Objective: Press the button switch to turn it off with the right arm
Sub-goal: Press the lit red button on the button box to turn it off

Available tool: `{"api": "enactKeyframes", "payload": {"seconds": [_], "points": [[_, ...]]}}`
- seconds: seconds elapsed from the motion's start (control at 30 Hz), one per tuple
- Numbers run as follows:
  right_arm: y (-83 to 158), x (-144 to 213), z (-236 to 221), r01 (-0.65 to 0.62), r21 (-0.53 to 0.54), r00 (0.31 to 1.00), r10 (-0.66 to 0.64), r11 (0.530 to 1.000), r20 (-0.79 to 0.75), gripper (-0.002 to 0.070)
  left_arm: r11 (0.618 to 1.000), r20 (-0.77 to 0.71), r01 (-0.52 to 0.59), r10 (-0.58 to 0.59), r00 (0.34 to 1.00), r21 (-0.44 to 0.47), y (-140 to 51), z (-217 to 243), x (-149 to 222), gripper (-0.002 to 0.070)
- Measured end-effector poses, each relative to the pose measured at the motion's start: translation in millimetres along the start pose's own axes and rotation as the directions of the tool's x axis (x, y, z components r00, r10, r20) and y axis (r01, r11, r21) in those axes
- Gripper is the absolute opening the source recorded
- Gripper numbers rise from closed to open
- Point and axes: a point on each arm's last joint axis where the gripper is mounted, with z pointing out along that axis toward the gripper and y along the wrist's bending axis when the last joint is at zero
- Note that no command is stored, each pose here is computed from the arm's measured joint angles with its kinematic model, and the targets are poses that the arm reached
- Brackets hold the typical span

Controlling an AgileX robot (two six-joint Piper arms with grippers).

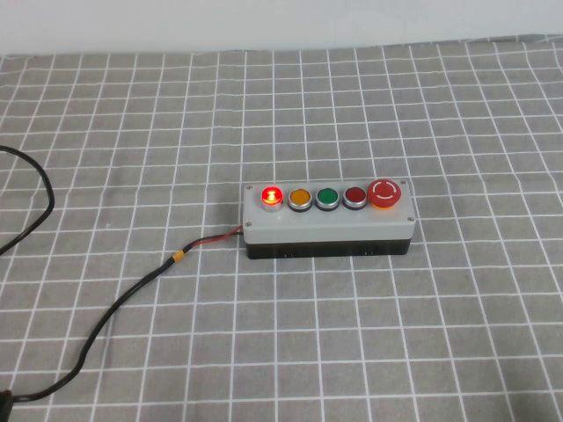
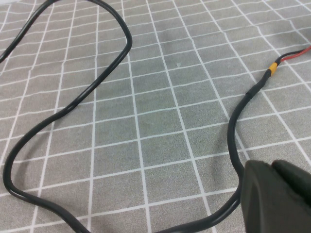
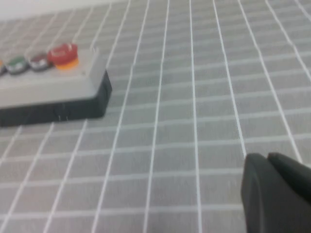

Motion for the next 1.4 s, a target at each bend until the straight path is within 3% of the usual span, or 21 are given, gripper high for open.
{"api": "enactKeyframes", "payload": {"seconds": [0.2,0.37,0.5,0.67,0.8,1.1,1.23,1.3,1.4], "points": [[3,-16,-1,0.003,-0.036,0.984,0.003,0.999,0.177,-0.0016,1.000,0.000,0.000,0.000,1.000,0.000,0.0,0,0,-0.0003],[7,-37,-8,0.017,-0.082,0.914,0.017,0.996,0.405,-0.0016,1.000,0.000,0.000,0.000,1.000,0.000,0.0,0,0,-0.0003],[12,-57,-21,0.045,-0.127,0.777,0.045,0.991,0.628,-0.0016,1.000,0.000,0.000,0.000,1.000,0.000,0.0,0,0,-0.0003],[13,-79,-47,0.056,-0.181,0.501,0.129,0.982,0.856,-0.0016,1.000,0.000,0.000,0.000,1.000,0.000,0.0,0,0,-0.0003],[15,-102,-65,0.012,-0.257,0.421,0.228,0.966,0.878,-0.0016,1.000,0.000,0.000,0.000,1.000,0.000,0.0,0,0,-0.0003],[43,-194,-121,-0.005,-0.306,0.551,0.258,0.952,0.793,-0.0016,1.000,0.000,0.000,0.000,1.000,0.000,0.0,0,0,-0.0003],[55,-230,-103,-0.056,-0.261,0.740,0.215,0.964,0.637,-0.0016,1.000,0.000,0.000,0.000,1.000,0.000,0.0,0,0,-0.0003],[59,-245,-82,-0.087,-0.221,0.845,0.190,0.971,0.501,-0.0016,1.000,0.000,0.000,0.000,1.000,0.000,0.0,0,0,-0.0003],[64,-257,-47,-0.076,-0.140,0.948,0.115,0.987,0.296,-0.0016,1.000,0.000,0.000,0.000,1.000,0.000,0.0,0,0,-0.0003]]}}
